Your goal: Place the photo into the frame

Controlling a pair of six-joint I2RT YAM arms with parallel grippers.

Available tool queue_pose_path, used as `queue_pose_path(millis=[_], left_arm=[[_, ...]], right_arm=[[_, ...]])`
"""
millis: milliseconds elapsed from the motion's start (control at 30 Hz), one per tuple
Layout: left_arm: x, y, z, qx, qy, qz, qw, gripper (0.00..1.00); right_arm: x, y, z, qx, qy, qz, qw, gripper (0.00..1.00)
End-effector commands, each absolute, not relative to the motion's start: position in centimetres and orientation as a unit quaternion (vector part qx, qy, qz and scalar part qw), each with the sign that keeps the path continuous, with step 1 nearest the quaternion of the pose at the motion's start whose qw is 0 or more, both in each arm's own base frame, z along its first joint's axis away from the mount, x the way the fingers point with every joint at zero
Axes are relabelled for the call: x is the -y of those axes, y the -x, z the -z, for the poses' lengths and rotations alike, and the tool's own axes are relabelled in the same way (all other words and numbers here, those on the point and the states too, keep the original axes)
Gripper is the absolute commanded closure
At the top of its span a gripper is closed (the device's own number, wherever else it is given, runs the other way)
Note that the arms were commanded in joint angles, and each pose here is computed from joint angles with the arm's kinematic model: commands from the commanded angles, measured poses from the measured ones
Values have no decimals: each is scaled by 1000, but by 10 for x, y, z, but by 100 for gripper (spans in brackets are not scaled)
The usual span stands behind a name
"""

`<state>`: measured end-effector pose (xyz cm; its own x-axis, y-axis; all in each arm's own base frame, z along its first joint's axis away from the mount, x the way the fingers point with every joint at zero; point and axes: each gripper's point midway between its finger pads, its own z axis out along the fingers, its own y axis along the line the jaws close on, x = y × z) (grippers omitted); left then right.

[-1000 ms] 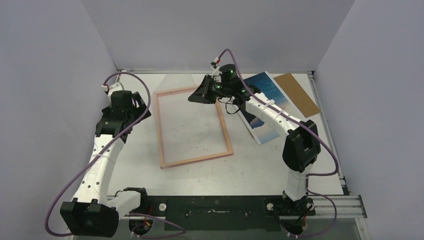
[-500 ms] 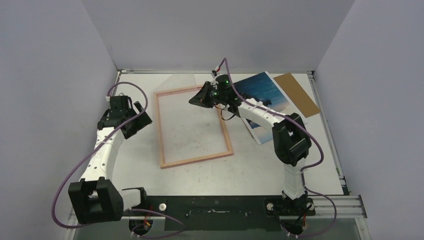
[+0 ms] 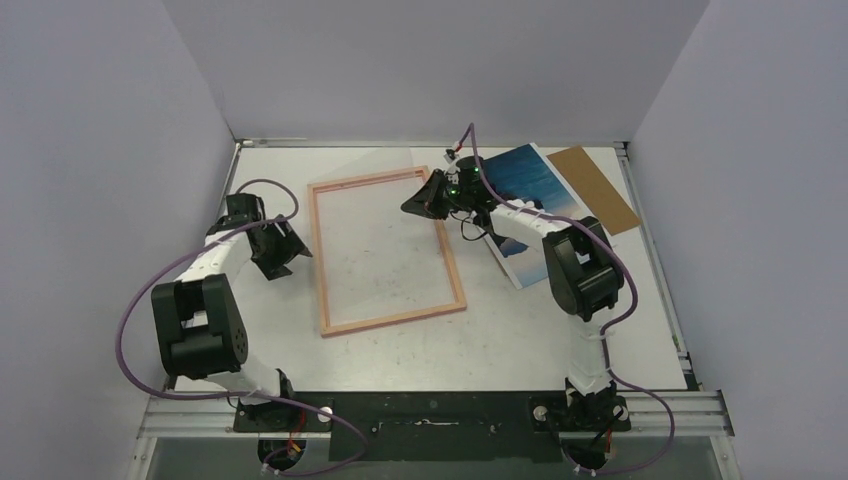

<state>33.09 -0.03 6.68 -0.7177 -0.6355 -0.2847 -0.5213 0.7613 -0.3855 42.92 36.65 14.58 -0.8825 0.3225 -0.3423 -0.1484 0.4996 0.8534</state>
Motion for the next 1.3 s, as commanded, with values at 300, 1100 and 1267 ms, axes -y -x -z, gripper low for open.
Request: queue_pose_path(millis=[300, 1100, 1267], left_arm=[[-3, -391, -52, -918, 269, 188, 221, 53], [7, -404, -19, -917, 269, 224, 192, 70], [6, -404, -15, -918, 269, 220, 192, 71]], right_arm=[[-350, -443, -124, -809, -13, -539, 235, 100], [-333, -442, -79, -815, -75, -534, 212, 100], [-334, -440, -83, -814, -98, -540, 191, 100]])
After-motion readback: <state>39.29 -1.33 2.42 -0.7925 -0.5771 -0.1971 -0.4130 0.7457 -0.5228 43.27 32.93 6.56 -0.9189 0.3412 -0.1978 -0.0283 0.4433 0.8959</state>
